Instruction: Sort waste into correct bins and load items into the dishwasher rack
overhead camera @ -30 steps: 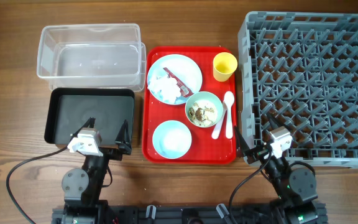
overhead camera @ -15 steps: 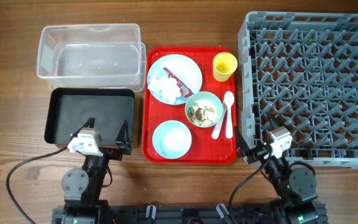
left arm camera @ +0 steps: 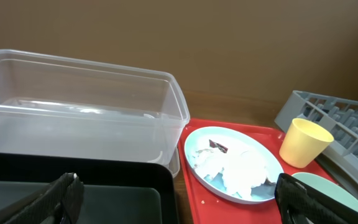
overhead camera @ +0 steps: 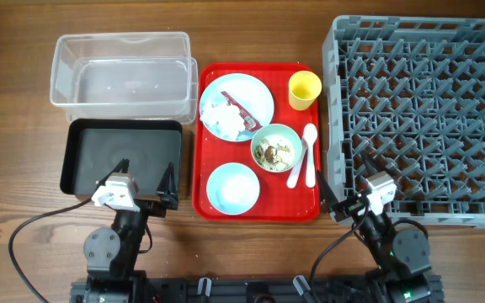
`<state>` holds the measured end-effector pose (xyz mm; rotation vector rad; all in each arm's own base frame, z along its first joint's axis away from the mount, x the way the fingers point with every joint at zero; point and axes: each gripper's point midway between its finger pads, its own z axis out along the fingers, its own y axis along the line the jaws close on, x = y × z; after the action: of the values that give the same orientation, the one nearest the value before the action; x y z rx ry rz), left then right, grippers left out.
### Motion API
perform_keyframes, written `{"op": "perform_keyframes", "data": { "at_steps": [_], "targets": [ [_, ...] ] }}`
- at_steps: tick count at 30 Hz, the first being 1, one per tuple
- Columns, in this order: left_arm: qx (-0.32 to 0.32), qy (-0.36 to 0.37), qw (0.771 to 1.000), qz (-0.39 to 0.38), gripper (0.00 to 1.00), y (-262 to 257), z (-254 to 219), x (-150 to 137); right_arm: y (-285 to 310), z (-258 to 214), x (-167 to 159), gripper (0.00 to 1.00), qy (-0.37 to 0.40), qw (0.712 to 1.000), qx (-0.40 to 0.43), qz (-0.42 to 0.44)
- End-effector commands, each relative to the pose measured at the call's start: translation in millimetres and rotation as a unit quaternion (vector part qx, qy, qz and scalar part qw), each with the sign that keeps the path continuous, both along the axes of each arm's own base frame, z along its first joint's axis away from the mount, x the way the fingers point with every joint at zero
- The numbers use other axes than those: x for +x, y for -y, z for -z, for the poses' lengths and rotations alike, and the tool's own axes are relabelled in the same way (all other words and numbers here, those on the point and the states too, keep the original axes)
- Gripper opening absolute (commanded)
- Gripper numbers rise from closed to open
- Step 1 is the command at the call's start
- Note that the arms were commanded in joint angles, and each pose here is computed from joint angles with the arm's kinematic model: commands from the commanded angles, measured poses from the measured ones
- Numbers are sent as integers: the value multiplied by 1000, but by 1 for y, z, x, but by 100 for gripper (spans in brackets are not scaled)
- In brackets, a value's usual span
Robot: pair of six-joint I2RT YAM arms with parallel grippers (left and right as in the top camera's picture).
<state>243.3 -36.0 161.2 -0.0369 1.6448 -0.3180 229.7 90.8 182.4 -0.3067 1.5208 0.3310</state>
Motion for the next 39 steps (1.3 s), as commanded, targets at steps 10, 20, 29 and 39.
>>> {"op": "perform_keyframes", "data": {
  "at_steps": [10,20,29,39],
  "targets": [
    [4,83,994,70,100,22,-54,-10,-5,-55,-13,100,50,998,12,-27],
    [5,21,997,71,100,24,-116,5,-9,-123,-15,100,8,999,-4,-39],
    [46,-122,983,129,100,58,-163,59,-32,-144,4,100,-85,992,-20,-87],
    [91,-378,892,230,100,157,-121,116,-45,-122,22,100,-221,969,-25,-106]
  ]
}}
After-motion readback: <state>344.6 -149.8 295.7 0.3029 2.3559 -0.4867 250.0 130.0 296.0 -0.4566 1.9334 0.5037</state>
